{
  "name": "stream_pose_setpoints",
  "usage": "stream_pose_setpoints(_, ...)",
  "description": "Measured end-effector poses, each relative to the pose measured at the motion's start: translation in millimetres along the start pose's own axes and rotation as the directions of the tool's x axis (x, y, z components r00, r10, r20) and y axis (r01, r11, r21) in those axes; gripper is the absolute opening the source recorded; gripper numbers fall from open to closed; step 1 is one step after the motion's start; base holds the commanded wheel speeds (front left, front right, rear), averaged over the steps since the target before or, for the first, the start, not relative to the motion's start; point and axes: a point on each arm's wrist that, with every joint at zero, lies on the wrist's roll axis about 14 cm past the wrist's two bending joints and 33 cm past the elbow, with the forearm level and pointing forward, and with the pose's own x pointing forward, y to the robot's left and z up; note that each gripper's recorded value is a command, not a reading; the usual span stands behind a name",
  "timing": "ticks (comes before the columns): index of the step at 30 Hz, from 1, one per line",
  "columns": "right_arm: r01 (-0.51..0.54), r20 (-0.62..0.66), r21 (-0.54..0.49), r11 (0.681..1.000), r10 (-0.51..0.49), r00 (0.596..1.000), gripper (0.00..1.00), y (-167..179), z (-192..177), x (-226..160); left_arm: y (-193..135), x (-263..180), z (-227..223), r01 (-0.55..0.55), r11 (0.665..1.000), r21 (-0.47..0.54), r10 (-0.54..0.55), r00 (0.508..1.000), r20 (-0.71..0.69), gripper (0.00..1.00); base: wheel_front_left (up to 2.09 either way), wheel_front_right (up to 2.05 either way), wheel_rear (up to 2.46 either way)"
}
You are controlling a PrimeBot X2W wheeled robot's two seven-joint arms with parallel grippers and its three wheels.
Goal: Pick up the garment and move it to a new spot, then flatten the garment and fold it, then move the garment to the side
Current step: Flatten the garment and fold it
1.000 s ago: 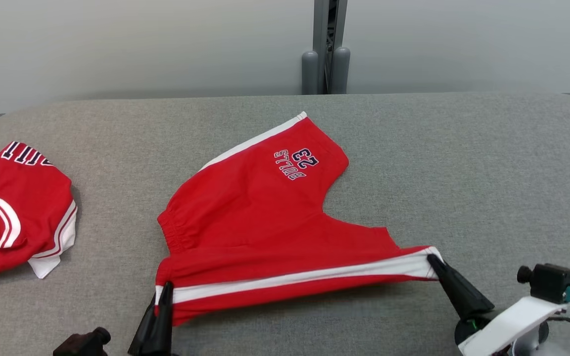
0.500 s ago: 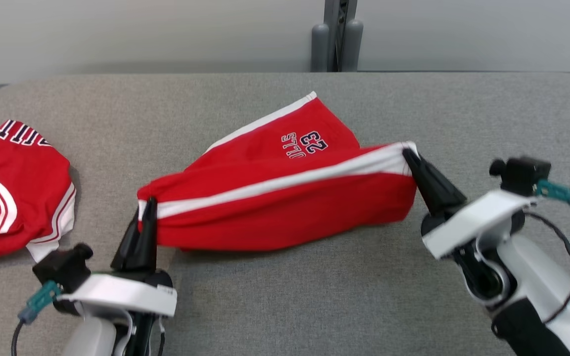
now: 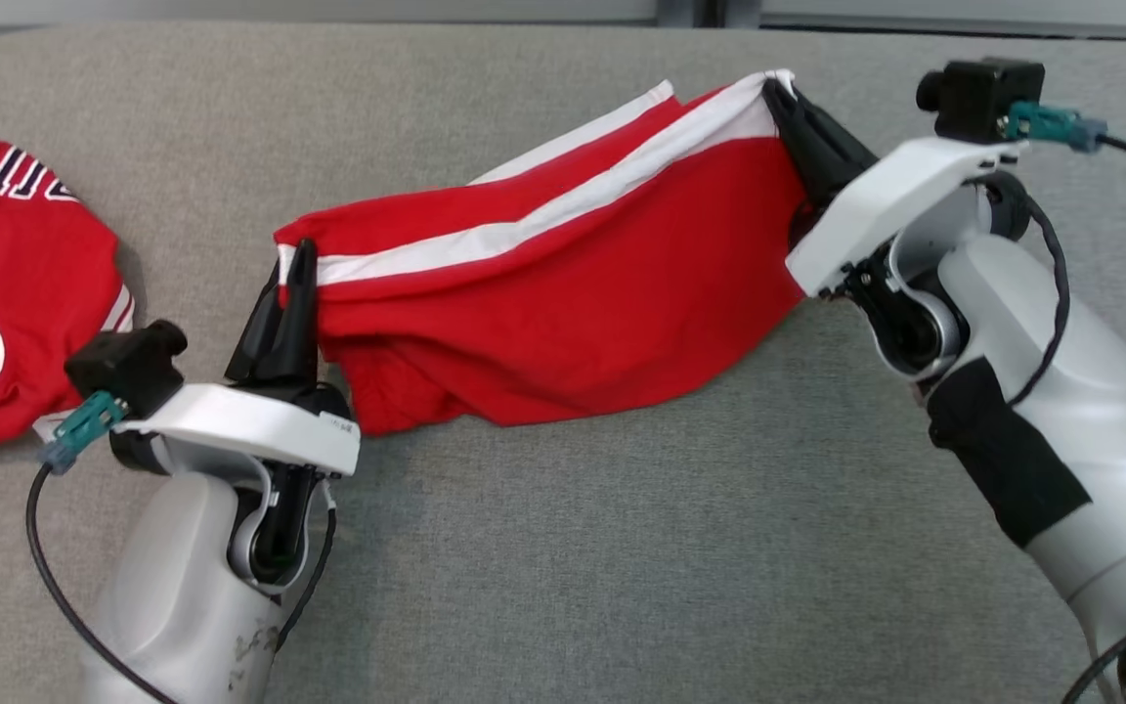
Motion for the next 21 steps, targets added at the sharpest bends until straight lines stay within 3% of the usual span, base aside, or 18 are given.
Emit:
stream_pose_setpoints(7, 0.017, -0.039, -0.041, 0.999, -0.019, 0.999, 0.00, -10.5, -15.2, 36.1, 19.0, 16.5, -10.7, -0.048, 0.999, -0.008, 0.048, 0.998, -0.030, 0.00, 0.00, 0.00, 0.00)
stream_pose_setpoints(21, 0.052, -0.121, -0.066, 0.996, -0.060, 0.991, 0.00, -25.9, -52.9, 71.4, 38.0, 32.4, -29.4, -0.091, 0.996, 0.002, 0.091, 0.992, -0.084, 0.00, 0.00, 0.00, 0.00)
